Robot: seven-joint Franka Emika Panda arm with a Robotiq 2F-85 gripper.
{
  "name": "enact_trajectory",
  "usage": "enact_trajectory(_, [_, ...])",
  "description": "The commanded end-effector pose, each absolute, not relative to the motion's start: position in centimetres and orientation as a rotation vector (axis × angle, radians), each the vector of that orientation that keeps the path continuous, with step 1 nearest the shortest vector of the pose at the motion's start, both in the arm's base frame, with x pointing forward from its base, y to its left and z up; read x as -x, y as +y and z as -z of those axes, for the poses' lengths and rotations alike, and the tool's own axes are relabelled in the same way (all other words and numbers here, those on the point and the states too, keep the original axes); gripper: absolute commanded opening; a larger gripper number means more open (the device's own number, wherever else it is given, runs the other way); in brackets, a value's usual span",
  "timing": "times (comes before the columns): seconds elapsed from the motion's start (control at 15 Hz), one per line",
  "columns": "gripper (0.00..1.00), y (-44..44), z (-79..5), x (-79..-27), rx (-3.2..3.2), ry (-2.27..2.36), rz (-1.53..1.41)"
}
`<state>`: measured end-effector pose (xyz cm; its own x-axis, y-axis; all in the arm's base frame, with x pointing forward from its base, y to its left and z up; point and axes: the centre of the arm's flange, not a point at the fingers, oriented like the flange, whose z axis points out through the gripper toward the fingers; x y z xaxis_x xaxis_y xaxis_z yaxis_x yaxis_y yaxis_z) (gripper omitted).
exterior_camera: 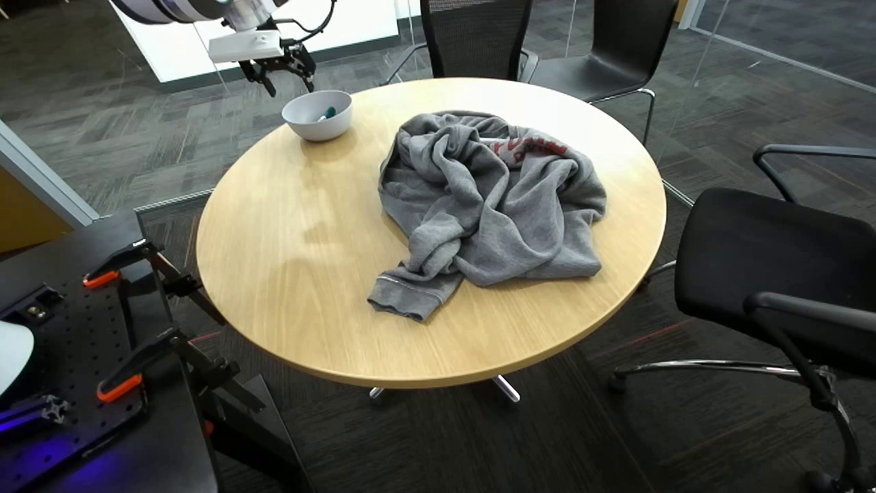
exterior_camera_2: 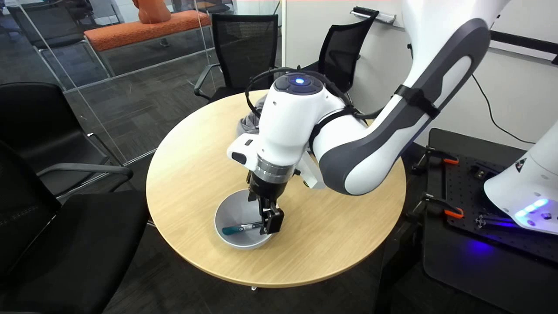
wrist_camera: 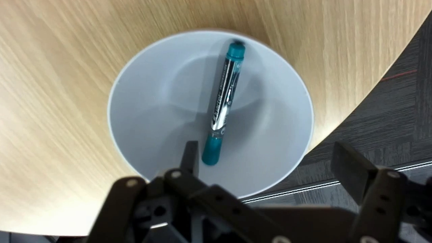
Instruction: Take the marker out of the bowl and put it on the table
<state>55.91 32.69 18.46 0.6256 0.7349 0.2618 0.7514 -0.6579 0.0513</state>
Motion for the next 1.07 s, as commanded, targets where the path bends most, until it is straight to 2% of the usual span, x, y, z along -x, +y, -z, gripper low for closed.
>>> enact_trajectory(0.0, [1.00,33.7,-17.0,-57.5,2.792,-1.251,0.441])
enact_trajectory(1.0, [1.00,34.1,-11.7,-60.5,2.814,-1.213,0.385])
